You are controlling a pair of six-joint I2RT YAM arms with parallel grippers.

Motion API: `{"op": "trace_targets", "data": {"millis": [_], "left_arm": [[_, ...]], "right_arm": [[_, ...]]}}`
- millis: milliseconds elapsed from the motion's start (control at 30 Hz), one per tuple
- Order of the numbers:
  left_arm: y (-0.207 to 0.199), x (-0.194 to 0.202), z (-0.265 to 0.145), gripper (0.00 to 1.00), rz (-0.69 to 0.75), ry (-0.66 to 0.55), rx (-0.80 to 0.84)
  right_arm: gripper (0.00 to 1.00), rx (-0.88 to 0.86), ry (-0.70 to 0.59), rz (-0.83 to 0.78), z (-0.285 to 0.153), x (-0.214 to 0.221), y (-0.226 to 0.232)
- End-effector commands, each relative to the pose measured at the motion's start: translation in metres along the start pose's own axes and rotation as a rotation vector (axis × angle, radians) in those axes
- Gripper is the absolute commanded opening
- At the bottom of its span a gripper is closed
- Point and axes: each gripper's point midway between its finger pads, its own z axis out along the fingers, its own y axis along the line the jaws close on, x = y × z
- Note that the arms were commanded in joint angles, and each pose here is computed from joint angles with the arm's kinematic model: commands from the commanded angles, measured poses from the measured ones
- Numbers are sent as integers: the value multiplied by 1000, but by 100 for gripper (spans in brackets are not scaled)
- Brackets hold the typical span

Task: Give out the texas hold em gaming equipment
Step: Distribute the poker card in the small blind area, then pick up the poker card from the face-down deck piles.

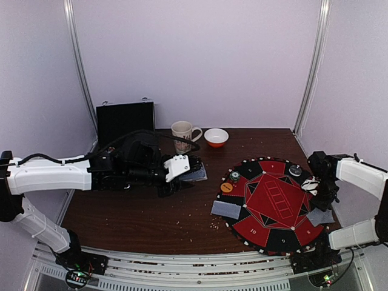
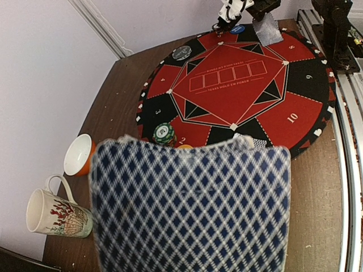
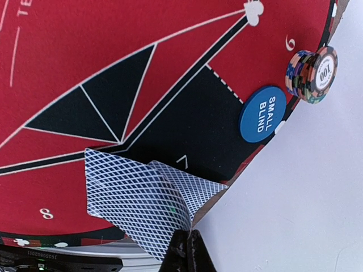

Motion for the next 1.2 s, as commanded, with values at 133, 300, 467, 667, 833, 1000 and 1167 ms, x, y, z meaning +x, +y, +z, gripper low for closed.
{"op": "trace_targets", "data": {"millis": [133, 300, 467, 667, 833, 1000, 1167], "left_arm": [[8, -20, -1, 40, -4, -54, -17], [8, -19, 0, 40, -4, -51, -16], [8, -20, -1, 40, -4, -52, -19], [10, -21, -3, 40, -3, -56, -24], [11, -24, -6, 40, 3, -70, -30], [11, -26, -9, 40, 11, -87, -36], [11, -27, -10, 40, 14, -96, -40]], "right_arm": [[1, 94, 57, -8, 3, 10, -15], [28, 143, 65, 14, 1, 12, -24], [53, 203, 41, 58, -11, 8, -39], [100, 230, -188, 219, -71, -34, -74], [100, 117, -474, 239, -151, -92, -62], [100, -368, -862, 285, -256, -167, 11], [100, -918, -1181, 249, -349, -212, 105]]}}
